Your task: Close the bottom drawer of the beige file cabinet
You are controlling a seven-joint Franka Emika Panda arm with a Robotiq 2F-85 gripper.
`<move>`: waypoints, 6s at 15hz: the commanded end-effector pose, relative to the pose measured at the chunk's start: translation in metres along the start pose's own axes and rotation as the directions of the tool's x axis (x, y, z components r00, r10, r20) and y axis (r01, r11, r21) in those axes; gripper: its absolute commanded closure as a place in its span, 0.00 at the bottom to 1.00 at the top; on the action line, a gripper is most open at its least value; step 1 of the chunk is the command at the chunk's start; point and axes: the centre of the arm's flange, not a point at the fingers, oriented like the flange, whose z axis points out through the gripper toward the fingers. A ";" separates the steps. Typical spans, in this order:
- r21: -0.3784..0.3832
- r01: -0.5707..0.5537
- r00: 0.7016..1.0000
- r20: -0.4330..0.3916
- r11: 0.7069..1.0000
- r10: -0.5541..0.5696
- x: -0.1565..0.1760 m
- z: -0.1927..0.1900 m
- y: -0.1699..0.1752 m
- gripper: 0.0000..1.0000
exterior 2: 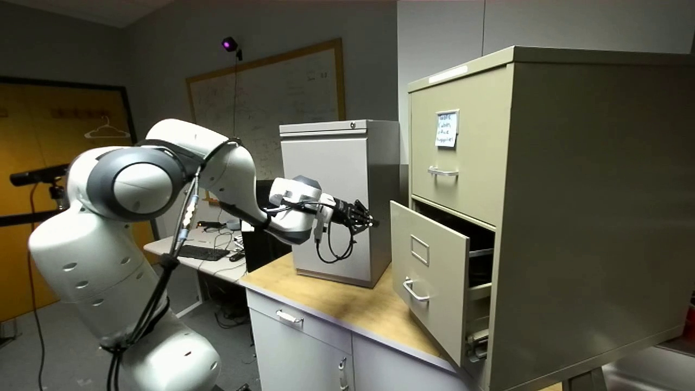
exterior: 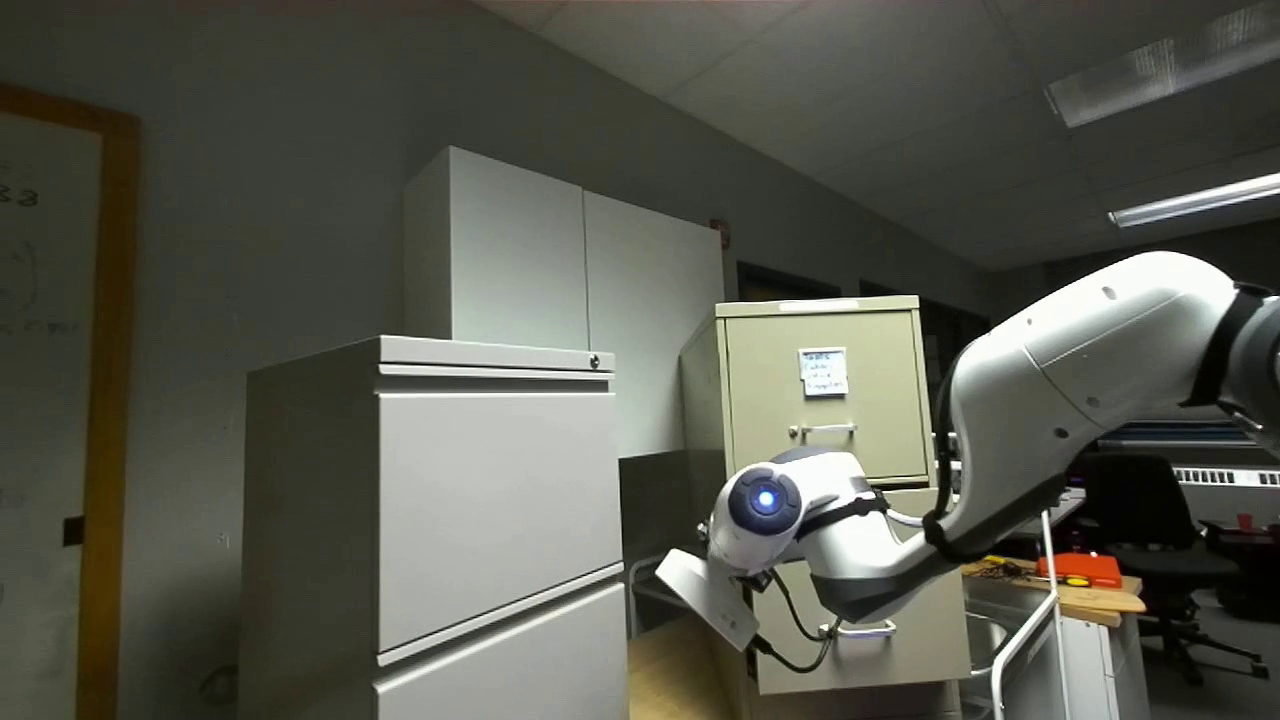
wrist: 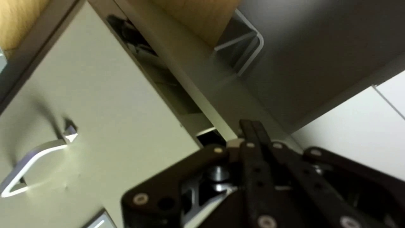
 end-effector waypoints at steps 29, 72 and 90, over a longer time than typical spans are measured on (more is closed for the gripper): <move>-0.182 -0.547 0.828 -0.259 0.817 0.497 0.105 0.042 0.050 1.00; -0.220 0.052 0.993 0.118 0.974 -0.026 -0.115 0.138 0.001 1.00; -0.321 0.095 0.995 0.018 0.942 -0.094 0.024 0.038 0.076 1.00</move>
